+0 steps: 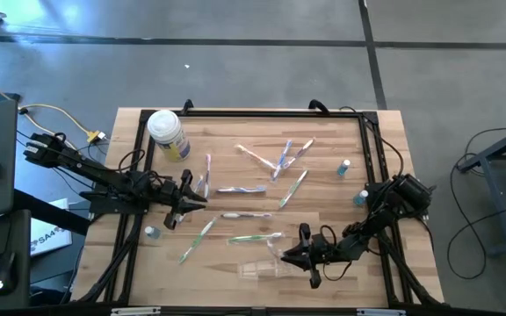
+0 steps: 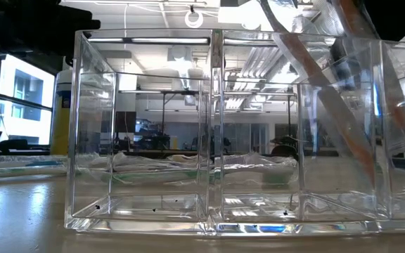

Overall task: Pick & Place toothbrushing station
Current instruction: Put the bottom orange toothbrush into the transparent bin, then put the middle blue toothbrush into the transparent bin

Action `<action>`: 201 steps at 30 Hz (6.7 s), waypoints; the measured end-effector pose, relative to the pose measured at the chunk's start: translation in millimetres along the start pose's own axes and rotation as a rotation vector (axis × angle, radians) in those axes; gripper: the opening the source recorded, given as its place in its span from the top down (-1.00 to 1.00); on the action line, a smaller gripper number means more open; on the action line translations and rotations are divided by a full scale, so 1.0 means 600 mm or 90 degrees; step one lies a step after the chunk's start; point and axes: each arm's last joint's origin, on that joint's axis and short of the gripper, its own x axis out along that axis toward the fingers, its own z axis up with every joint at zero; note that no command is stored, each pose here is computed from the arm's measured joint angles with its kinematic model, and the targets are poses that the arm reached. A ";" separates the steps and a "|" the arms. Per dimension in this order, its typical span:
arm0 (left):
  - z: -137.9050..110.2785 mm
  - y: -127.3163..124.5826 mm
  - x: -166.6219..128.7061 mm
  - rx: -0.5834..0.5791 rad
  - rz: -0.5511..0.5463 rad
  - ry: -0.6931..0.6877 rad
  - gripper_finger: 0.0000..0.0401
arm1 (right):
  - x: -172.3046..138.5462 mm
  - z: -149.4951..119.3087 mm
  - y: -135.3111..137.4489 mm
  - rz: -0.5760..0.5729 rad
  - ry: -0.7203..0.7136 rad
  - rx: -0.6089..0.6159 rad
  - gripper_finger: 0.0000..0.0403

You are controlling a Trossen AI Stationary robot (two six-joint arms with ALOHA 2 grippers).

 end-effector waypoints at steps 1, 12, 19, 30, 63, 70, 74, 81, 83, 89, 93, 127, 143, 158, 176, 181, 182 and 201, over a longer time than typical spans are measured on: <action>0.000 0.000 0.000 0.000 0.000 0.000 0.62 | 0.000 0.000 0.000 0.000 0.000 0.000 0.84; -0.003 0.000 0.000 0.004 0.001 0.010 0.62 | 0.000 -0.003 -0.002 -0.009 0.010 -0.009 0.50; -0.003 0.000 0.000 0.006 0.001 0.011 0.62 | 0.000 -0.005 -0.004 -0.028 0.010 -0.006 0.23; -0.003 0.000 0.000 0.006 0.001 0.010 0.62 | -0.013 -0.004 -0.014 -0.045 0.019 0.032 0.20; 0.068 -0.006 0.071 0.032 0.144 0.321 0.62 | -0.069 0.088 0.051 -0.038 0.093 -0.080 0.21; 0.092 -0.013 0.117 0.075 0.161 0.512 0.62 | -0.070 0.083 0.050 -0.040 0.111 -0.066 0.21; 0.082 -0.008 0.147 0.107 0.189 0.558 0.62 | -0.072 0.082 0.051 -0.040 0.110 -0.066 0.21; 0.055 0.046 0.176 0.135 0.235 0.613 0.62 | -0.071 0.083 0.051 -0.044 0.106 -0.064 0.21; 0.052 0.057 0.175 0.138 0.236 0.627 0.62 | -0.071 0.083 0.051 -0.044 0.107 -0.065 0.21; 0.058 0.084 0.181 0.096 0.268 0.586 0.52 | -0.071 0.082 0.050 -0.045 0.111 -0.071 0.21; 0.061 0.094 0.181 0.074 0.282 0.577 0.24 | -0.072 0.081 0.050 -0.044 0.111 -0.070 0.21; -0.064 0.170 0.209 0.110 0.242 0.745 -0.40 | -0.072 0.079 0.052 -0.022 0.127 -0.064 0.21; -0.120 0.178 0.214 0.065 0.221 0.798 -0.34 | -0.072 0.079 0.053 -0.004 0.133 -0.060 0.21; -0.125 0.175 0.210 0.044 0.196 0.815 0.90 | -0.073 0.078 0.055 0.009 0.140 -0.049 0.21; -0.011 0.104 0.196 0.093 0.378 0.714 0.91 | -0.072 0.087 0.059 0.024 0.109 -0.131 0.21; 0.059 0.047 0.199 0.119 0.423 0.582 0.91 | -0.070 0.095 0.063 0.036 0.080 -0.178 0.21; 0.073 0.035 0.198 0.124 0.438 0.549 0.91 | -0.070 0.098 0.064 0.039 0.073 -0.187 0.21; 0.167 -0.264 0.257 0.262 0.347 0.129 0.91 | -0.079 0.155 0.083 0.119 -0.028 -0.312 0.19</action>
